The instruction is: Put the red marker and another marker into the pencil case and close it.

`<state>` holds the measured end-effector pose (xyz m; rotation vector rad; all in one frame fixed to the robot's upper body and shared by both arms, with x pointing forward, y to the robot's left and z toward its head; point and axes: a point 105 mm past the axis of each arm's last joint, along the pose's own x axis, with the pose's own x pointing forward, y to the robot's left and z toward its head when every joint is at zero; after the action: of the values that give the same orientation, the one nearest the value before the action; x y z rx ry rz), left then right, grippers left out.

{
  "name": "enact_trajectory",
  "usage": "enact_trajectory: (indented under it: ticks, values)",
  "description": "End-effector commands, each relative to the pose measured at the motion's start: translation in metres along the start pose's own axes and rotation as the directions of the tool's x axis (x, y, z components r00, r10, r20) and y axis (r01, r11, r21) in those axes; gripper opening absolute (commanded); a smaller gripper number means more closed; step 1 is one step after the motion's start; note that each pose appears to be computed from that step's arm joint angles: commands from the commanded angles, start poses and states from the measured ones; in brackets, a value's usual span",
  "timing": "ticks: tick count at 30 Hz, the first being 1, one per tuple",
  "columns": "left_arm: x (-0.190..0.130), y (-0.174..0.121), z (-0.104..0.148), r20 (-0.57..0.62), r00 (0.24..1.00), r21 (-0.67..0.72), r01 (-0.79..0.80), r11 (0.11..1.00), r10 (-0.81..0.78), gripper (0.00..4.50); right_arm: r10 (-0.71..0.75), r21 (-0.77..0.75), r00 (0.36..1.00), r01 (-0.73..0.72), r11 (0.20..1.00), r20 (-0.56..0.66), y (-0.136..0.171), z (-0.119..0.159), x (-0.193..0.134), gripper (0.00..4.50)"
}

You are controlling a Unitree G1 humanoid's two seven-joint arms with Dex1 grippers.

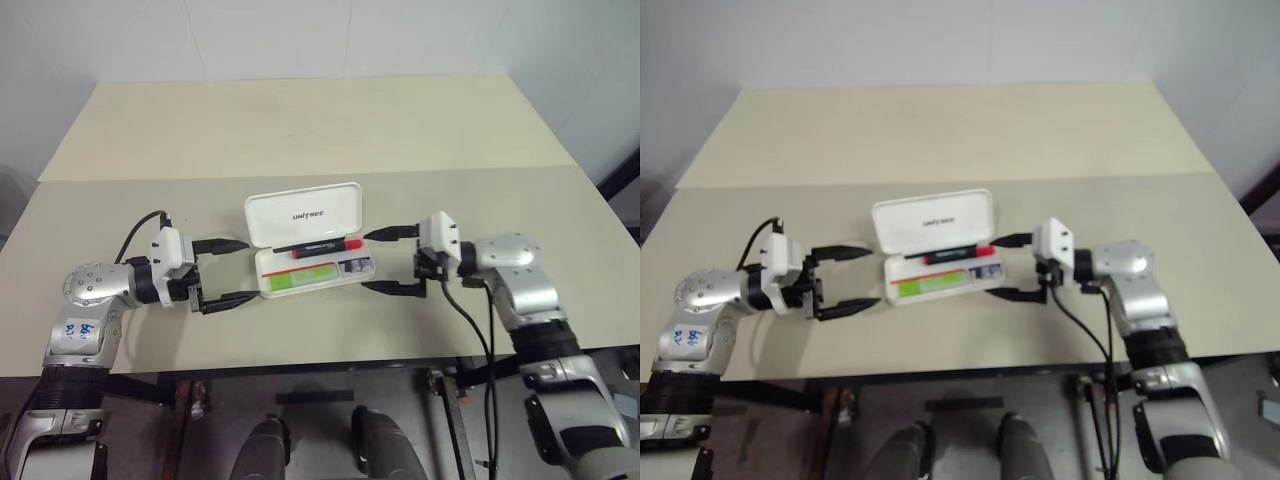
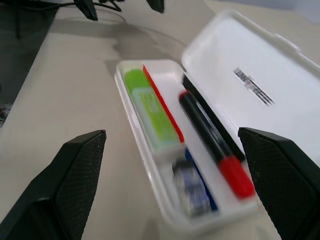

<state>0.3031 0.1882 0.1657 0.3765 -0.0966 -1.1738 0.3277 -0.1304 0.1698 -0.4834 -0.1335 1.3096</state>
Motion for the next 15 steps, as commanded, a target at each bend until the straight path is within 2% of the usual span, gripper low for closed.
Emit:
enact_trajectory:
  ticks: [1, 4, 11, 15]
  values:
    - [-0.012, 0.009, 0.006, 0.044, 0.998, -0.003, -0.055, 0.998, 0.055, 3.55, -0.141, -0.042, 0.99, 0.141, 0.989, 0.019, -0.017, 0.018, -0.026, 4.5]
    - [-0.016, 0.012, 0.003, 0.041, 0.997, -0.01, -0.068, 0.998, 0.069, 2.46, -0.197, -0.042, 0.98, 0.197, 0.98, 0.005, -0.02, 0.016, -0.036, 4.5]
    - [-0.02, 0.017, -0.002, 0.058, 0.989, -0.01, -0.138, 0.99, 0.138, 0.03, -0.196, -0.039, 0.981, 0.196, 0.98, -0.009, -0.013, 0.012, -0.035, 4.5]
    - [-0.026, 0.027, -0.007, 0.072, 0.955, -0.021, -0.285, 0.958, 0.286, 0.03, -0.195, -0.039, 0.981, 0.195, 0.98, -0.011, -0.011, 0.011, -0.033, 4.5]
